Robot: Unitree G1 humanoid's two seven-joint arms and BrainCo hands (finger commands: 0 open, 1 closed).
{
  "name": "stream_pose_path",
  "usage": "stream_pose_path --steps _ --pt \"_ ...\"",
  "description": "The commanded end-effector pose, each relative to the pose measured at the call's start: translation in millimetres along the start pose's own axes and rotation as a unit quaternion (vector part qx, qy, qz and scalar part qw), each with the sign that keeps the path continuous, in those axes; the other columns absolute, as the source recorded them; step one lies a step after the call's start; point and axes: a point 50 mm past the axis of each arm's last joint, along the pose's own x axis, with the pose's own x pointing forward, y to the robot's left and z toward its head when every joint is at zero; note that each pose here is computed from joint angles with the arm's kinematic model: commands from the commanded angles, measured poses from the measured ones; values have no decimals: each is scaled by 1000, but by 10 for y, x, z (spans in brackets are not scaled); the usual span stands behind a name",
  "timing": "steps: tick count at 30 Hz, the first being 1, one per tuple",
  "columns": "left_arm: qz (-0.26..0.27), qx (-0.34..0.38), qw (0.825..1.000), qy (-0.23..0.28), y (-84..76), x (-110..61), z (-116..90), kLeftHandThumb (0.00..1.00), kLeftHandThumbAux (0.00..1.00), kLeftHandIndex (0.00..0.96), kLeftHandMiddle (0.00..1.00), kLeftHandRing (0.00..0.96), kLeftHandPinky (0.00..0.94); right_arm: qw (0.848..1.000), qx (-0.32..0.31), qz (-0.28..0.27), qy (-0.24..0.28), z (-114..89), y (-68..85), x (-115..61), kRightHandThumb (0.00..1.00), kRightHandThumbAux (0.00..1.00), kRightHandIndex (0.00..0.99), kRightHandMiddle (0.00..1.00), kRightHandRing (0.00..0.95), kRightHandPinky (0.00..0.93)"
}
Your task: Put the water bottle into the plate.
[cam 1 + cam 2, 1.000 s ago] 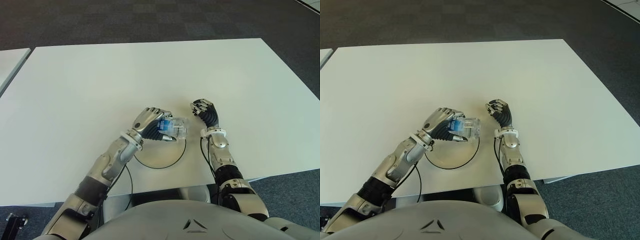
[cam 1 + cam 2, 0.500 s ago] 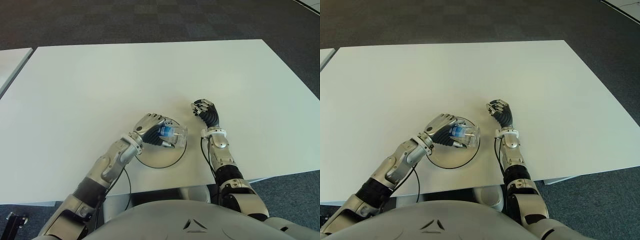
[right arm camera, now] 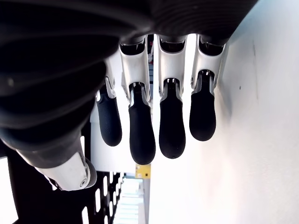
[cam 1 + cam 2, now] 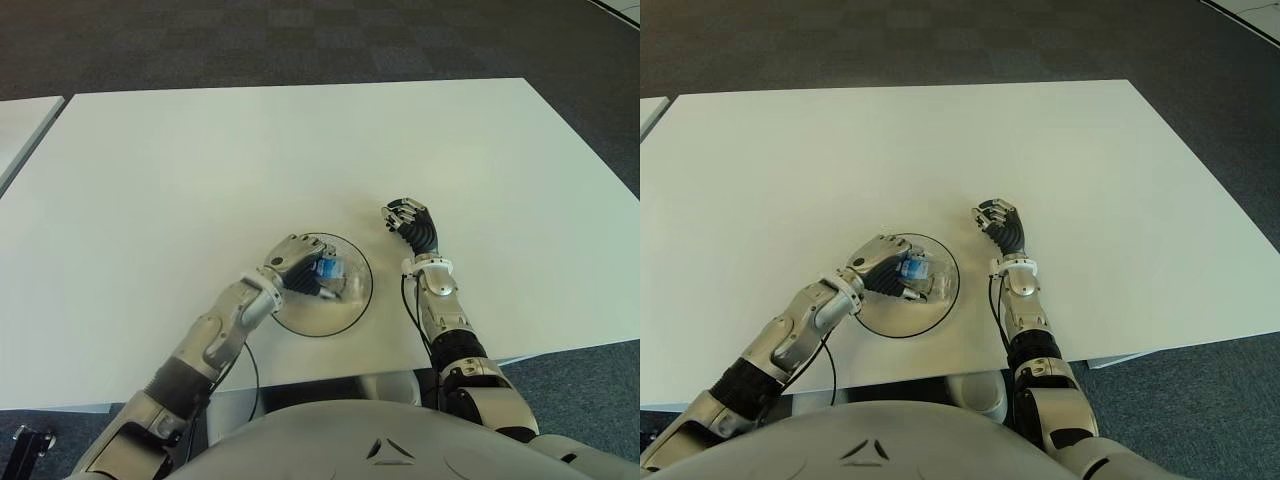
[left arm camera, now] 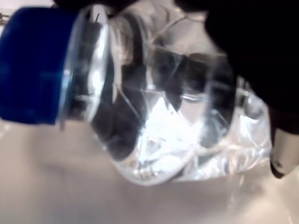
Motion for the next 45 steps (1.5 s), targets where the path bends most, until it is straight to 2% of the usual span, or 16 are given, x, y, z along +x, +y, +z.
stream_pose_path --steps 1,10,15,21,25,29,34,35,38,45 --pt "-45 0 999 26 -56 -45 -4 732 695 441 797 797 765 997 4 -3 75 -293 -17 -158 708 729 432 620 606 607" --pt "-79 3 996 43 -51 -70 7 720 695 433 714 709 654 997 0 -3 76 -292 -26 -161 707 729 432 618 602 597" --pt "-74 1 997 32 -48 -78 15 713 699 424 689 685 644 997 -1 -5 80 -299 -31 -157 707 729 432 616 597 592" --pt "-58 -8 998 16 -41 -101 16 704 704 413 671 679 676 996 0 -10 85 -305 -32 -152 707 729 431 612 595 592" --pt "-51 -11 999 10 -31 -121 17 702 707 410 640 656 627 996 -1 -11 85 -303 -31 -148 707 729 432 612 595 597" --pt "-45 -15 999 7 -21 -134 18 701 708 409 567 608 568 996 -2 -10 83 -300 -31 -148 708 729 432 614 597 599" --pt "-39 -17 999 2 -5 -157 21 698 710 406 379 398 402 997 -2 -9 82 -300 -32 -149 708 728 433 617 599 599" --pt "-39 -17 999 2 -5 -155 21 634 692 316 345 352 354 997 -2 -8 81 -300 -33 -149 708 728 433 617 599 598" --pt "-39 -17 999 -1 -6 -153 20 545 673 201 300 292 295 997 -1 -8 81 -301 -33 -149 708 728 433 617 599 597" --pt "-32 -14 999 -27 7 -172 25 398 665 88 189 172 164 997 3 -10 81 -300 -33 -150 708 728 433 619 600 600"
